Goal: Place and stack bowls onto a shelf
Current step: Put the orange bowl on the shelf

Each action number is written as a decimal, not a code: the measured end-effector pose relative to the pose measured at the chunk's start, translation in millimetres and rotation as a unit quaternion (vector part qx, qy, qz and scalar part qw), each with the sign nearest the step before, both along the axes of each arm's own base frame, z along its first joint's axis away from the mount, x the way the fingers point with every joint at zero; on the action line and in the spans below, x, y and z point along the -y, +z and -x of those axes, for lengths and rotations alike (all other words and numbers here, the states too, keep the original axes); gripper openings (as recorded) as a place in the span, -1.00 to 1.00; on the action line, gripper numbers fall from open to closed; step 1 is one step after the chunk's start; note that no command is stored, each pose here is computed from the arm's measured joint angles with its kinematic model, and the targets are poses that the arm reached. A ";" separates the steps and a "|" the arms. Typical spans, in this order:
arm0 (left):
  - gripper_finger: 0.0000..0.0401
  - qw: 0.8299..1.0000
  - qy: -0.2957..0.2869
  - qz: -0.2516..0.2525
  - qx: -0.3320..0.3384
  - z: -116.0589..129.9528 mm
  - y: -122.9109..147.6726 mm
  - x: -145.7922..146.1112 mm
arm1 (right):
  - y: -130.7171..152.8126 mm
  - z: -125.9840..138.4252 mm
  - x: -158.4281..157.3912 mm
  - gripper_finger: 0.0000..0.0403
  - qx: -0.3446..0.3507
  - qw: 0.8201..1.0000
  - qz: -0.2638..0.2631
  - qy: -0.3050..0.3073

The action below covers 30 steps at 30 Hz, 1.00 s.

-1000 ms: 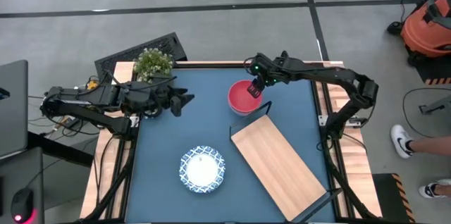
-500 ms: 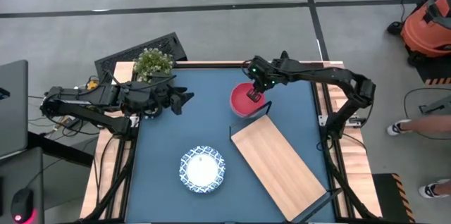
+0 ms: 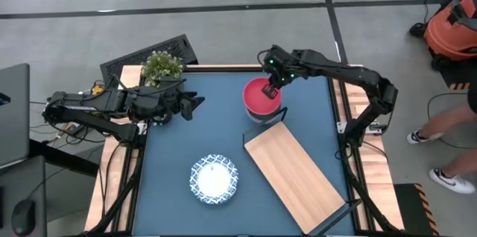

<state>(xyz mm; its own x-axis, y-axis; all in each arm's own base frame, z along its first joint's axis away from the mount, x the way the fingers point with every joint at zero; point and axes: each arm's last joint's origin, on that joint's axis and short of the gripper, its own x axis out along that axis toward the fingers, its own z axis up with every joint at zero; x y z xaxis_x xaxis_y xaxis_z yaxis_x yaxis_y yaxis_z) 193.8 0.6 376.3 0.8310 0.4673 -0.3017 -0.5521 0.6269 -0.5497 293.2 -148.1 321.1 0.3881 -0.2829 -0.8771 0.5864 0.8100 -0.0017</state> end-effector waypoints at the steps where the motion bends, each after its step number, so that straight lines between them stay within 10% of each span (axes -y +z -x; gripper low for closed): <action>1: 0.17 1.000 0.000 0.000 -0.003 0.2 -0.6 0.0 | 8.7 1.5 -0.7 -0.87 0.004 1.000 0.003 0.003; 13: 0.17 1.000 -0.007 0.002 -0.006 0.2 -1.0 0.3 | 131.2 77.7 -47.8 -0.87 0.119 0.992 0.025 -0.022; 30: 0.17 0.999 -0.020 0.011 -0.045 2.9 -8.3 1.0 | 147.3 139.5 -158.0 -0.87 0.124 0.988 -0.089 0.034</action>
